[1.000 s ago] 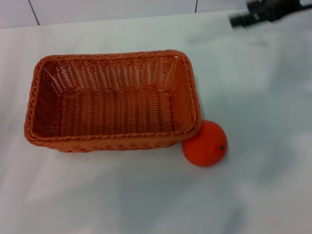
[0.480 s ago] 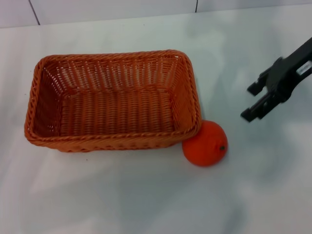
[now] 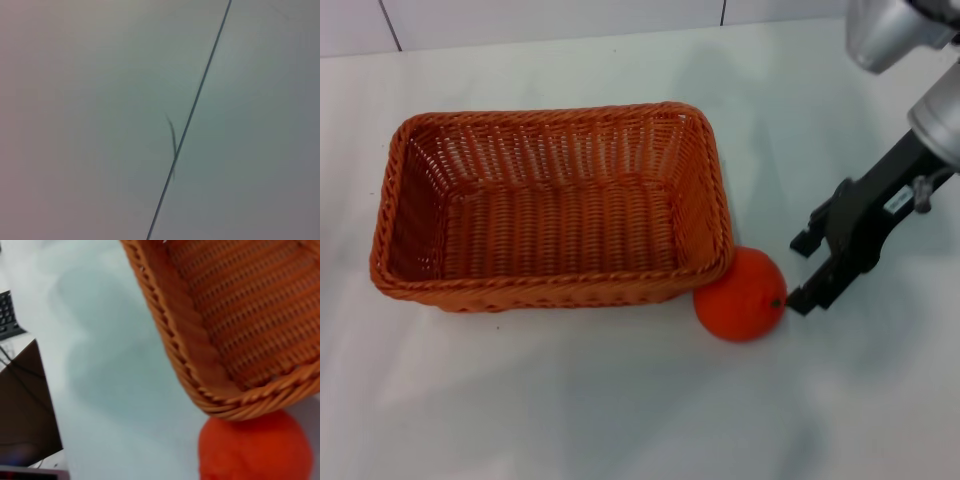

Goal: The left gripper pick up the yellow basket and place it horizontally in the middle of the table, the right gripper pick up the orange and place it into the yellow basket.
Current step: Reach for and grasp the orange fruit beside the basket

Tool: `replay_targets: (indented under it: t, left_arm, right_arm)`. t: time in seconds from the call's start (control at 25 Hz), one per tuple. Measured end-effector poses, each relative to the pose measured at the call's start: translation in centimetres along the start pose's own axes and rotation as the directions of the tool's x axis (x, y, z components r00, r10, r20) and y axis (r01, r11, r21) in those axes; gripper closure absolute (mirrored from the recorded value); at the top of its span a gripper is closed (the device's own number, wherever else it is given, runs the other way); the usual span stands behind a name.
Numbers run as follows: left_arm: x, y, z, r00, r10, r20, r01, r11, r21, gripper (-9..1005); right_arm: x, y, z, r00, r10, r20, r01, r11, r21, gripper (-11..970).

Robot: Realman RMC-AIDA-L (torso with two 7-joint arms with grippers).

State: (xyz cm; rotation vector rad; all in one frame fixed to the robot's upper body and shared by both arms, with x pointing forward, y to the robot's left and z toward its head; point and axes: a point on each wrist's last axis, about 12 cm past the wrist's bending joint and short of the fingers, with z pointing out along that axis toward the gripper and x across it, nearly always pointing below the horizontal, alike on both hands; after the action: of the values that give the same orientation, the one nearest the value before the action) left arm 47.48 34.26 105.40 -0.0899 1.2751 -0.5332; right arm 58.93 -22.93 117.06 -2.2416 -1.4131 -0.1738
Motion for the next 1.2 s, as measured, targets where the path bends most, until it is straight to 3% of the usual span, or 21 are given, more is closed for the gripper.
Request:
replay_targets:
  t: [0.44, 0.72, 1.12, 1.2]
  left_arm:
    - [0.0, -0.1, -0.1, 1.000, -0.009, 0.003, 0.009, 1.000, 0.004, 339]
    - [-0.1, -0.1, -0.1, 0.999, -0.032, 0.008, 0.032, 0.999, 0.011, 338]
    - [-0.1, -0.2, -0.3, 0.998, -0.055, 0.010, 0.054, 0.998, 0.013, 338]
    - [-0.1, -0.2, -0.3, 0.998, -0.058, 0.012, 0.058, 0.998, 0.014, 338]
  right_arm:
    - [0.4, -0.2, 2.5, 1.000, -0.008, 0.011, 0.008, 0.999, 0.034, 71]
    - [0.5, 0.1, 4.1, 1.000, 0.000, 0.022, 0.000, 1.000, 0.024, 312]
    - [0.5, 0.3, 4.3, 1.000, -0.002, -0.001, 0.002, 1.000, 0.010, 682]
    - [0.5, 0.3, 4.3, 1.000, -0.005, -0.001, 0.005, 1.000, 0.009, 710]
